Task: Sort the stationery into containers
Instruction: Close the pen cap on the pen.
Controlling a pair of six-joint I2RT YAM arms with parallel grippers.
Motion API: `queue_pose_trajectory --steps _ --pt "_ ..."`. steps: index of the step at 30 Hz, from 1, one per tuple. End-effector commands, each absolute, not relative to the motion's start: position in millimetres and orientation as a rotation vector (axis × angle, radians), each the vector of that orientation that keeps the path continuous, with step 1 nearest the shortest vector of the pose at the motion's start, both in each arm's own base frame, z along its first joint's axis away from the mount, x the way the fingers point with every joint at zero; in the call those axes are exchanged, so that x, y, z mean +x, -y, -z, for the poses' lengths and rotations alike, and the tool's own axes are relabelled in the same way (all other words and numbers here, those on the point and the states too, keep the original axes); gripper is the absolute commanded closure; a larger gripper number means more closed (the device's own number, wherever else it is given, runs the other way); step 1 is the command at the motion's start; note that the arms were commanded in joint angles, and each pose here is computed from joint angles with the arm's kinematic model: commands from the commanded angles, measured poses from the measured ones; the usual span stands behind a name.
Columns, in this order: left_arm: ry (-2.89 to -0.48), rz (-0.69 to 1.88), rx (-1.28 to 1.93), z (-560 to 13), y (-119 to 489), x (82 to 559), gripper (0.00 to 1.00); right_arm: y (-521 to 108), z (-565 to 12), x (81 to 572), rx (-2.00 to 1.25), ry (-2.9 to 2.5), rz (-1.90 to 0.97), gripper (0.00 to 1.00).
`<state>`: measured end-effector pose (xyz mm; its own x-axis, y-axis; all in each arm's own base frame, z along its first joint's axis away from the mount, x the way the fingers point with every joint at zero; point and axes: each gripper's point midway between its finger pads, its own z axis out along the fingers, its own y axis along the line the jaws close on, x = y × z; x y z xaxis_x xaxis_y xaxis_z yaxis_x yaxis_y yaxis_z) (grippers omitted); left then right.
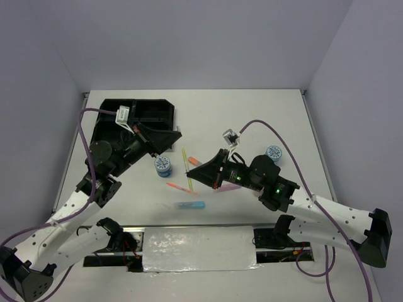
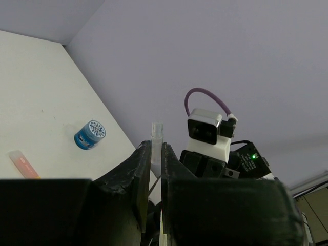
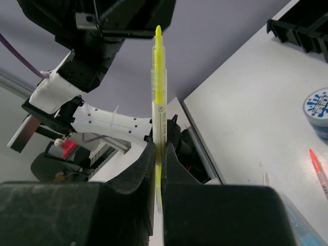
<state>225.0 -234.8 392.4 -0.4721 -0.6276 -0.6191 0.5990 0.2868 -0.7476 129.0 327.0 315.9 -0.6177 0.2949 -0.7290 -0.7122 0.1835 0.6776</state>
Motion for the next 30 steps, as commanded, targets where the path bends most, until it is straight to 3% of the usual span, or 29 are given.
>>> queue_pose_trajectory --steps 1,30 --pt "-1.449 1.456 0.005 -398 239 220 1.00 -323 -348 135 -0.395 -1.551 -1.523 1.00" --pt "-1.425 1.359 0.020 -417 240 224 1.00 -322 -331 140 -0.381 -1.605 -1.478 1.00"
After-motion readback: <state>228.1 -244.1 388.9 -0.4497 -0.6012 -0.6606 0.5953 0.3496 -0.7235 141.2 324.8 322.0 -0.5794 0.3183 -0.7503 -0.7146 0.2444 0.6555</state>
